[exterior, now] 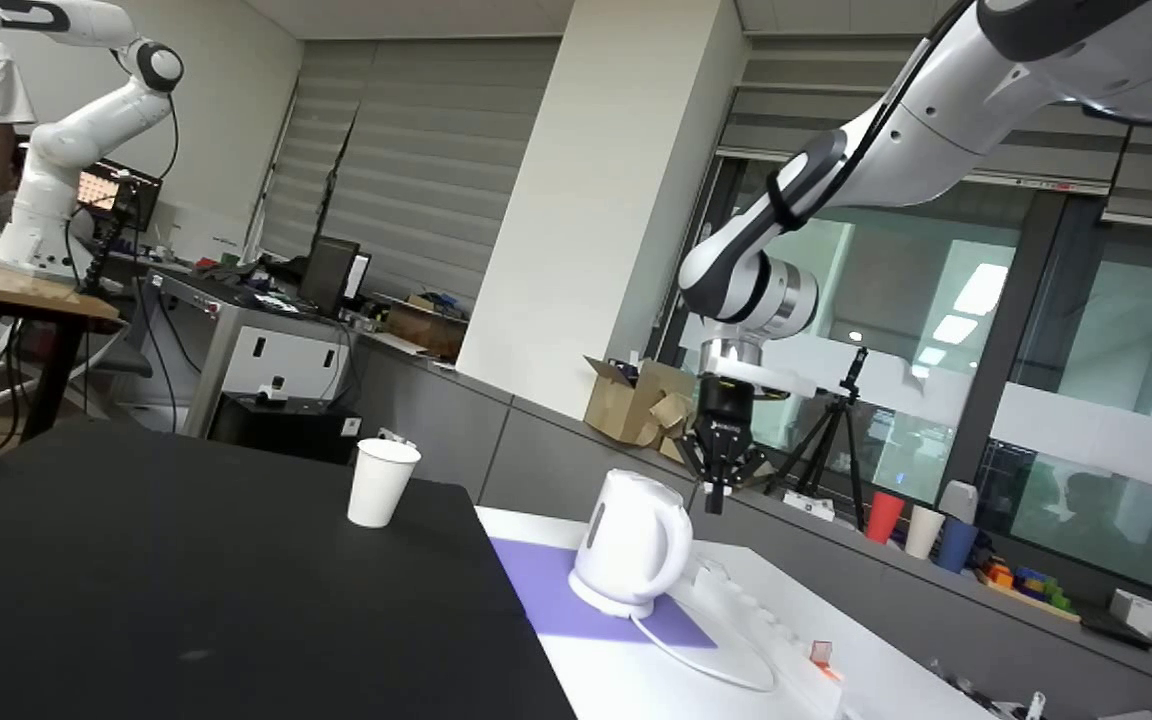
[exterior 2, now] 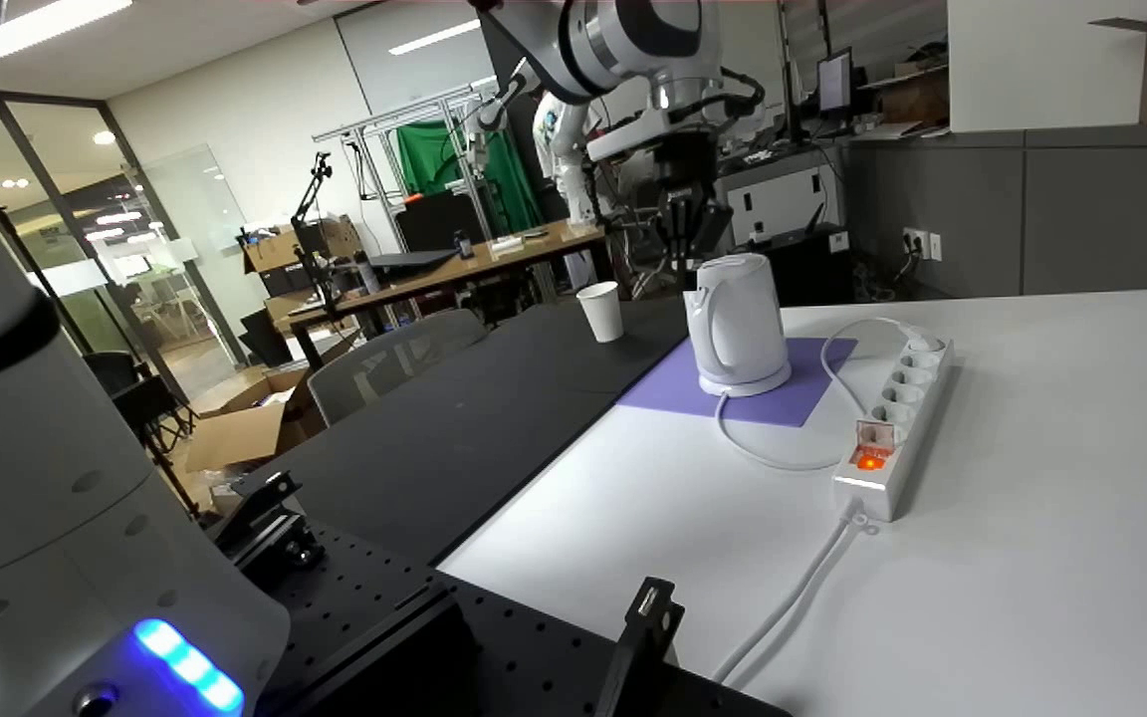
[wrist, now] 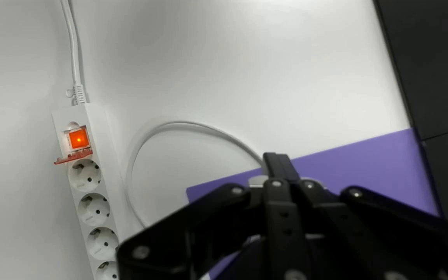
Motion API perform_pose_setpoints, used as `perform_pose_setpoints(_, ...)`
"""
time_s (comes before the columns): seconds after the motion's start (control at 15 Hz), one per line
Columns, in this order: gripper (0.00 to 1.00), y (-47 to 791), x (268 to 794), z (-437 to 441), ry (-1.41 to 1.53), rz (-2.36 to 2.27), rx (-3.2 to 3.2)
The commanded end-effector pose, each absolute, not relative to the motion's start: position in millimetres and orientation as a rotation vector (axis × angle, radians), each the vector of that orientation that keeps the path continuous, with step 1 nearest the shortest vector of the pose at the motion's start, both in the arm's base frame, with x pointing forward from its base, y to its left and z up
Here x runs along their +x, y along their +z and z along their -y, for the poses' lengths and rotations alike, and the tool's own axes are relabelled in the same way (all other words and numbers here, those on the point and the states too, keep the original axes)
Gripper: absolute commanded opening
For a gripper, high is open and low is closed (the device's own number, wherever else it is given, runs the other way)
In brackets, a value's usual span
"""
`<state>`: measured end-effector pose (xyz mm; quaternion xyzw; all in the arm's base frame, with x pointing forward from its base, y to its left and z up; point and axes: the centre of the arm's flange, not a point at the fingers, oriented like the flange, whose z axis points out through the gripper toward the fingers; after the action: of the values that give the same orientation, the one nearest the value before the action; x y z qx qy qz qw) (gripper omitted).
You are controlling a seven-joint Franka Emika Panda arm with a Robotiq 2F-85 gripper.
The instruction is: Turn on the kettle
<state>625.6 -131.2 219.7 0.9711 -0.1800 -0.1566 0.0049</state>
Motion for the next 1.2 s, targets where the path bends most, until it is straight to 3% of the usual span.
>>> perform_pose_setpoints(0.0,0.00,219.3,632.8,138.8,-0.477,0.577,3.063)
perform_pose_setpoints(1.13,0.00,213.1,639.6,139.8,-0.386,0.497,3.185)
